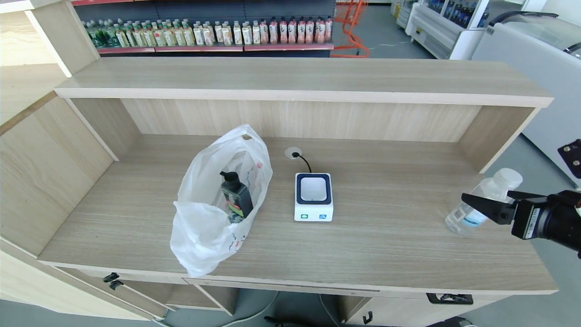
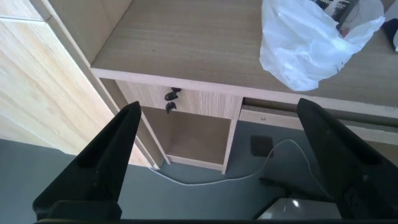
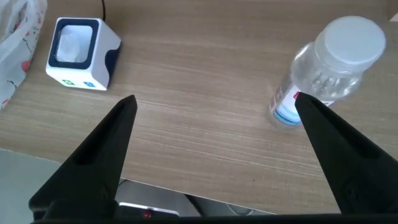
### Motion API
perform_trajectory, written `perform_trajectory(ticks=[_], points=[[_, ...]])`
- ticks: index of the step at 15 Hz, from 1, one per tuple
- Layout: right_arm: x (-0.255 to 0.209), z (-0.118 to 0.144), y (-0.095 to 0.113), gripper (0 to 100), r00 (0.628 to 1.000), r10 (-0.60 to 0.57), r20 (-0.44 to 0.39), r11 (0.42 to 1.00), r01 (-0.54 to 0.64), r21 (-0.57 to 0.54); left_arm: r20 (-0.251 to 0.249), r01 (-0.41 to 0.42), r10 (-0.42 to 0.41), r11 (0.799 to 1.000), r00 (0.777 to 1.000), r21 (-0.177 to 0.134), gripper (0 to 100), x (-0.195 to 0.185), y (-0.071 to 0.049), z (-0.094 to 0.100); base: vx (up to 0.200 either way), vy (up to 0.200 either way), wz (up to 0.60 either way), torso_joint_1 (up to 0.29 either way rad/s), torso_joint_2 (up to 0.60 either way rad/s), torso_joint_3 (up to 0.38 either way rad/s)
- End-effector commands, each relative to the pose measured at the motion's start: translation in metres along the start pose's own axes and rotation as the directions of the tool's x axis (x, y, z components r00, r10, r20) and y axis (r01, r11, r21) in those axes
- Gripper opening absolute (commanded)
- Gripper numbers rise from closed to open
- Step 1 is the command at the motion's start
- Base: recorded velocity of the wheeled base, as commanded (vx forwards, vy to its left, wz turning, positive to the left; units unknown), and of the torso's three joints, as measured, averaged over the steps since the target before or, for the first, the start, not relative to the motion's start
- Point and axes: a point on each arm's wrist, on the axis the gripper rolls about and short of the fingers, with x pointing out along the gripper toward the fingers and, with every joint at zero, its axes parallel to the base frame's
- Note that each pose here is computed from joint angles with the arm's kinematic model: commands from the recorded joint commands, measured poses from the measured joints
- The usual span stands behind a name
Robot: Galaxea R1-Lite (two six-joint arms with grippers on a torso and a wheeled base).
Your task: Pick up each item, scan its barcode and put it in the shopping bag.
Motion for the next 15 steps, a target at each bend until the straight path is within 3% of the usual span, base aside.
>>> perform_trajectory(ticks=[1,5,9,15], points=[[-0.004,0.0,0.001,100,1.0,0.002,-0.002,1.0,-0.002,0.0,0.0,0.0,0.0,1.0,1.0,0.0,100,0.0,0.0,0.0,0.0,-0.2,0.0,0.007,0.0,0.002],[-0.007,-0.003,0.002,100,1.0,0.0,-0.027,1.0,0.0,0.004,0.0,0.0,0.0,1.0,1.0,0.0,100,0.0,0.0,0.0,0.0,-0.2,0.0,0.0,0.0,0.002],[-0.013,-0.007,0.003,100,0.998,-0.042,-0.057,0.999,0.042,0.001,0.0,-0.001,0.001,1.0,1.0,0.0,100,0.0,0.0,0.0,0.0,0.0,0.0,0.0,0.0,0.0],[-0.003,-0.023,0.001,100,0.957,-0.236,-0.17,0.972,0.233,-0.036,0.0,0.0,0.0,1.0,1.0,0.0,100,0.0,0.0,0.0,0.0,0.0,0.0,0.0,0.0,0.0]])
